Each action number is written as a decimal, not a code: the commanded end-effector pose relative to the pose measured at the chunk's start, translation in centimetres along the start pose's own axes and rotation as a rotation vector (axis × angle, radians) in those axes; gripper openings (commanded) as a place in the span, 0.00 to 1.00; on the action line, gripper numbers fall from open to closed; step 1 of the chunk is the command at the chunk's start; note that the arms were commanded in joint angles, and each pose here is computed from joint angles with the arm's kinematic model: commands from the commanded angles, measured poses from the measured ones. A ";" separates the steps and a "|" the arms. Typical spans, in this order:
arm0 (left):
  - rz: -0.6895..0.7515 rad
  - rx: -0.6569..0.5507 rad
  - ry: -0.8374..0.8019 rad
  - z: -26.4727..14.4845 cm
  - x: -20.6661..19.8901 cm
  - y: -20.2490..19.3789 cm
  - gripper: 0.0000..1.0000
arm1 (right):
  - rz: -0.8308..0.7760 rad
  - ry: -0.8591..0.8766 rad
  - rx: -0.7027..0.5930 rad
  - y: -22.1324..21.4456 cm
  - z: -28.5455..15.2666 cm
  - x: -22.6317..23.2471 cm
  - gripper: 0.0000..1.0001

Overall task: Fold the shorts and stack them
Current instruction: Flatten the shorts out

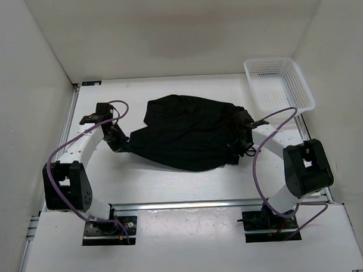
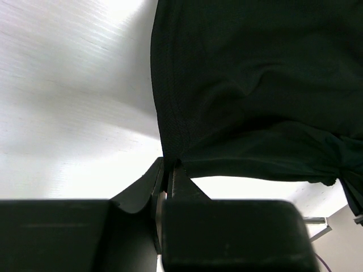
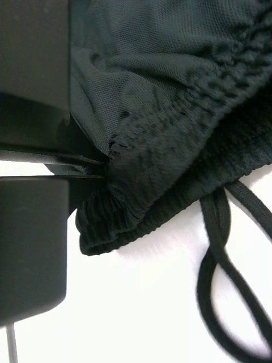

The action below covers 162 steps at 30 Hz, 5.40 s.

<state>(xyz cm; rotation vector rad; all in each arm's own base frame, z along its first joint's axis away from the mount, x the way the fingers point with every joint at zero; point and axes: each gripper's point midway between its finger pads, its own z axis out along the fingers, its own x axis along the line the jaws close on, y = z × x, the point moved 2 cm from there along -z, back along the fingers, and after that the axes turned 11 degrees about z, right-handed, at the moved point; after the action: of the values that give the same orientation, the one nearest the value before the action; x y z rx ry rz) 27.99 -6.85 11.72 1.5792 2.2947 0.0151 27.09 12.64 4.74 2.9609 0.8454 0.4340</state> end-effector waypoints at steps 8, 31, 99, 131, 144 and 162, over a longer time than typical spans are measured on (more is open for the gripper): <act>0.033 -0.171 -0.113 -4.2 -5.4 8.1 0.10 | -0.215 0.272 -0.262 7.9 -10.0 10.6 0.00; -0.096 -0.224 -0.065 -6.3 -0.4 0.1 0.10 | -0.538 0.605 -0.180 -0.4 -13.5 -1.6 0.12; 0.425 -0.126 -0.128 11.1 -25.3 11.1 0.10 | -0.433 0.058 -0.001 6.5 0.5 5.0 0.52; 0.464 -0.103 -0.047 7.0 -21.8 10.1 0.10 | -0.384 0.201 0.008 5.9 0.6 5.6 0.02; 0.453 -0.055 0.044 6.6 -16.9 10.1 0.10 | -0.323 0.151 -0.095 6.9 -0.4 3.7 0.00; 0.416 -0.031 -0.046 5.8 -16.0 9.0 0.10 | -0.339 0.167 -0.112 6.6 -1.8 3.3 0.00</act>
<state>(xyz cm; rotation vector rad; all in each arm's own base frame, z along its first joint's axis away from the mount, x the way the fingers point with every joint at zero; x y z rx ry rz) 42.52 -18.18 9.10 2.0581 1.9634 0.0766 32.82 8.87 6.70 2.6730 1.2781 0.6447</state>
